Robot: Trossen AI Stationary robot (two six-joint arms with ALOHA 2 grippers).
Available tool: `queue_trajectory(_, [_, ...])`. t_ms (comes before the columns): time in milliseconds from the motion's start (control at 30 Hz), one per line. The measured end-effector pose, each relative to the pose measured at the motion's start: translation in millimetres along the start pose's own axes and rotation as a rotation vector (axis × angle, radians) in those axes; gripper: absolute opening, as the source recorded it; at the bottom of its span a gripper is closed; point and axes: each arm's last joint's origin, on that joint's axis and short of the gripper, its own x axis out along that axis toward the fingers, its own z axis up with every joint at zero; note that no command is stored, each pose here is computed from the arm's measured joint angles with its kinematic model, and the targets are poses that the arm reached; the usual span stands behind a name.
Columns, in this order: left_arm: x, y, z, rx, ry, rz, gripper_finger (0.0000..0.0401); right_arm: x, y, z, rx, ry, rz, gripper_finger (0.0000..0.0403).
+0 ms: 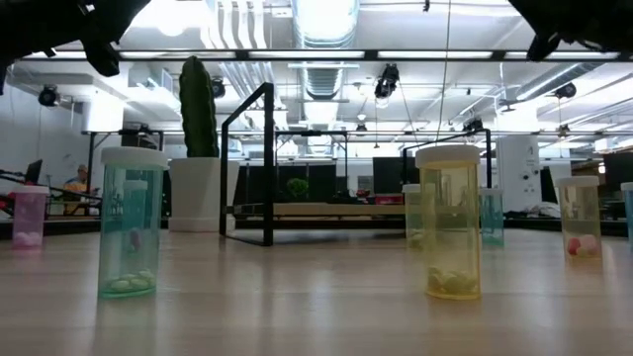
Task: Pick and place medicine bottles onto shelf by color
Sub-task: Put the yellow pill bottle on the shelf
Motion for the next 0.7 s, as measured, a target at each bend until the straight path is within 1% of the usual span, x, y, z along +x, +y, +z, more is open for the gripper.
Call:
queue_trajectory(67, [0, 0, 0, 0.000, 0.001, 0.000, 0.0049, 5, -1, 7, -0.030, 0.034, 0.004, 0.0009])
queue_trajectory(167, [0, 0, -1, -0.021, 0.004, -0.002, 0.0049, 12, -1, 12, -0.054, 0.138, 0.016, 0.0009])
queue_trajectory(233, [0, -1, -2, -0.042, 0.012, -0.002, 0.0049, 17, -2, 15, -0.052, 0.199, 0.023, 0.0009])
queue_trajectory(433, [1, -1, -4, -0.040, 0.023, -0.004, 0.0049, 28, -3, 29, -0.041, 0.366, 0.046, 0.0012])
queue_trajectory(567, [1, -1, -4, -0.036, 0.028, -0.004, 0.0049, 32, -2, 31, -0.016, 0.462, 0.076, 0.0036])
queue_trajectory(700, [1, -1, -4, -0.037, 0.027, -0.004, 0.0049, 39, -1, 31, 0.036, 0.505, 0.093, 0.0079])
